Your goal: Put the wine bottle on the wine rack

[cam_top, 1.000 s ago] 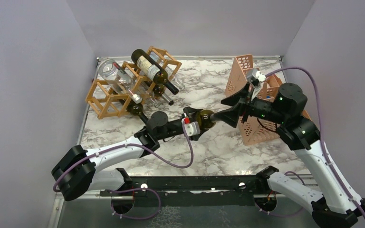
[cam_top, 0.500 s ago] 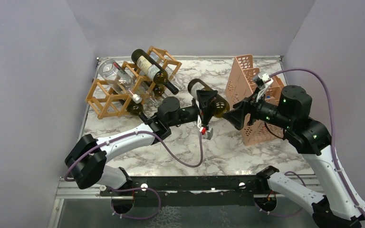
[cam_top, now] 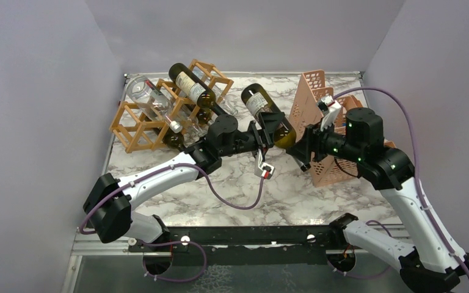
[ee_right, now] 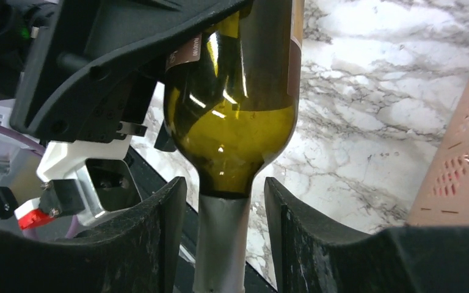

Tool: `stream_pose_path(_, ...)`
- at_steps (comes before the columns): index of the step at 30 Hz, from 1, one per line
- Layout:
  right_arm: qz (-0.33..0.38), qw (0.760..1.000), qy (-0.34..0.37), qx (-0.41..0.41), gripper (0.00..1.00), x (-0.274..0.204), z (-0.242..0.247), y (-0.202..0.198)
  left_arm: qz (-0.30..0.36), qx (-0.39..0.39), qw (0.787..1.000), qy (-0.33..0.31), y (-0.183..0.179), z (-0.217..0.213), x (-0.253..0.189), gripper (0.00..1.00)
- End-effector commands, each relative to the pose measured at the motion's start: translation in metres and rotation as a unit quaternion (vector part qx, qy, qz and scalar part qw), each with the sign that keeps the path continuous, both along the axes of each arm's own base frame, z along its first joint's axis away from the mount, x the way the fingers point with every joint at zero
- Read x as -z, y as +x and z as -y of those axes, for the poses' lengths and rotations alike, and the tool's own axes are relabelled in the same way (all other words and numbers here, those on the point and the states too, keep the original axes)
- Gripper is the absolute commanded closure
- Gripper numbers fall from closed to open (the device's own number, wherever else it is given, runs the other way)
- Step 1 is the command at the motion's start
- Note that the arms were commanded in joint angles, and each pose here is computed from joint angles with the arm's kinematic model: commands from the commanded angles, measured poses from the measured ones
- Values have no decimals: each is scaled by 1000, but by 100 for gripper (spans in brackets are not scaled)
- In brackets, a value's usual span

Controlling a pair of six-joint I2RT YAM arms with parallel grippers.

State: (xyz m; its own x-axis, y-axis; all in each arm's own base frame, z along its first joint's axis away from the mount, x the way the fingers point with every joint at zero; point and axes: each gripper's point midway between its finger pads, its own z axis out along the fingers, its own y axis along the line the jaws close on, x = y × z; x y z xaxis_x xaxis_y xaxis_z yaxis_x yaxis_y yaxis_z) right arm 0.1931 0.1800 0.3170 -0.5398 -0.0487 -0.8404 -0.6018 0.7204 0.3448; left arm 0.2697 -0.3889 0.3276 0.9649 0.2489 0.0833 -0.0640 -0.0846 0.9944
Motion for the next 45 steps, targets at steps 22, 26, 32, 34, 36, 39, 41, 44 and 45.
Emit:
stream_pose_path(22,-80,994,19,-65,55,53,-32,1,76,-3,997,-9,-1,2,-54,100)
stream_pose_path(26,-87,994,19,-69,59,58,-33,0,72,-5,997,-13,0,1,-55,100)
stream_pose_path(32,-70,996,12,-46,98,54,-29,10,68,-9,997,-35,-2,-3,-57,96)
stream_pose_path(34,-55,998,16,-38,99,47,-28,13,67,-10,997,-33,-2,-4,-52,82)
stream_pose_path(36,-36,999,20,-26,99,40,-25,16,64,-11,997,-31,-2,-5,-48,65)
stream_pose_path(39,-10,1000,27,-12,99,29,-20,18,57,-11,998,-28,-3,-5,-43,37)
stream_pose_path(41,6,999,33,-5,99,21,-17,18,53,-12,998,-27,-3,-7,-39,1)
stream_pose_path(44,25,999,41,5,99,12,-14,18,41,-16,999,-28,-4,-10,-35,1)
stream_pose_path(45,31,999,43,9,99,10,-12,18,36,-20,999,-29,-4,-13,-34,1)
